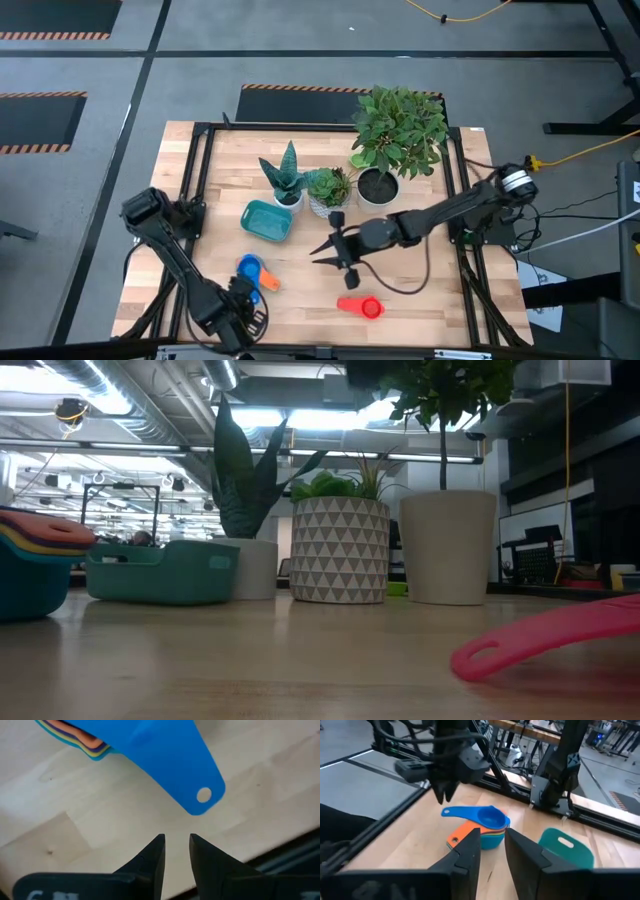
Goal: Nest measuring cups in basket
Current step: Stack the blue measuring cup into the orange measuring cup
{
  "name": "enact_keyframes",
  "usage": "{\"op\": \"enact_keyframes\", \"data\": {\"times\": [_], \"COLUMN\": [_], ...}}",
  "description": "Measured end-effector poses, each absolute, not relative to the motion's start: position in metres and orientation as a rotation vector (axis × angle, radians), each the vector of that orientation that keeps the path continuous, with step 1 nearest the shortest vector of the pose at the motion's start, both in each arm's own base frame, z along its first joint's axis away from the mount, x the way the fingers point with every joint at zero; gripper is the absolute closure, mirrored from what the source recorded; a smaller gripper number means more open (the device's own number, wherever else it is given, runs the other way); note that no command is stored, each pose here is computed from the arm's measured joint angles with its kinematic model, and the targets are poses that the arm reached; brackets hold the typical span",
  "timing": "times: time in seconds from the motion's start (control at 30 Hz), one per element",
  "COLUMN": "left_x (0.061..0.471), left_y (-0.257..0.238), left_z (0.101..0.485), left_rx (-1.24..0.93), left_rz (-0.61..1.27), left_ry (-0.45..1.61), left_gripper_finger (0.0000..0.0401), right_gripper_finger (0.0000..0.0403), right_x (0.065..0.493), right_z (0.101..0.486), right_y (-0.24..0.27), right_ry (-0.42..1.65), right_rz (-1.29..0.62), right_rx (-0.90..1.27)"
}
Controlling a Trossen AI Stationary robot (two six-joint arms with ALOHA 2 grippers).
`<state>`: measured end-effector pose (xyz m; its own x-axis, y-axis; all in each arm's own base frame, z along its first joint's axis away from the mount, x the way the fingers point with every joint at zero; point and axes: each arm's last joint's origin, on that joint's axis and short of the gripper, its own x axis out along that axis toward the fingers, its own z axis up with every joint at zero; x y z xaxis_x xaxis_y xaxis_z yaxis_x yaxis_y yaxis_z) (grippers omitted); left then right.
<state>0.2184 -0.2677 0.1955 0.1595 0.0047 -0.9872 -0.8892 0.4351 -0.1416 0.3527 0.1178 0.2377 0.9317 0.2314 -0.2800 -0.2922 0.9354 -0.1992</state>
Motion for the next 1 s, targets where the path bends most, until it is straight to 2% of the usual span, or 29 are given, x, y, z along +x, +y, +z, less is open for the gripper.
{"op": "enact_keyframes", "data": {"times": [0.4, 0.63, 1.0], "left_x": [0.229, 0.236, 0.242], "left_y": [-0.271, -0.273, -0.269], "left_z": [0.169, 0.156, 0.155], "left_rx": [-0.882, -0.882, -0.896], "left_rz": [0.841, 0.847, 0.850], "left_ry": [1.234, 1.233, 1.194], "left_gripper_finger": [0.0320, 0.0320, 0.0320], "right_gripper_finger": [0.0309, 0.0309, 0.0309], "right_x": [0.392, 0.415, 0.443], "right_z": [0.168, 0.148, 0.129], "right_y": [0.111, 0.108, 0.111], "right_ry": [0.321, 0.354, 0.361], "right_rz": [0.228, 0.212, 0.206], "right_rx": [-0.248, -0.249, -0.247]}}
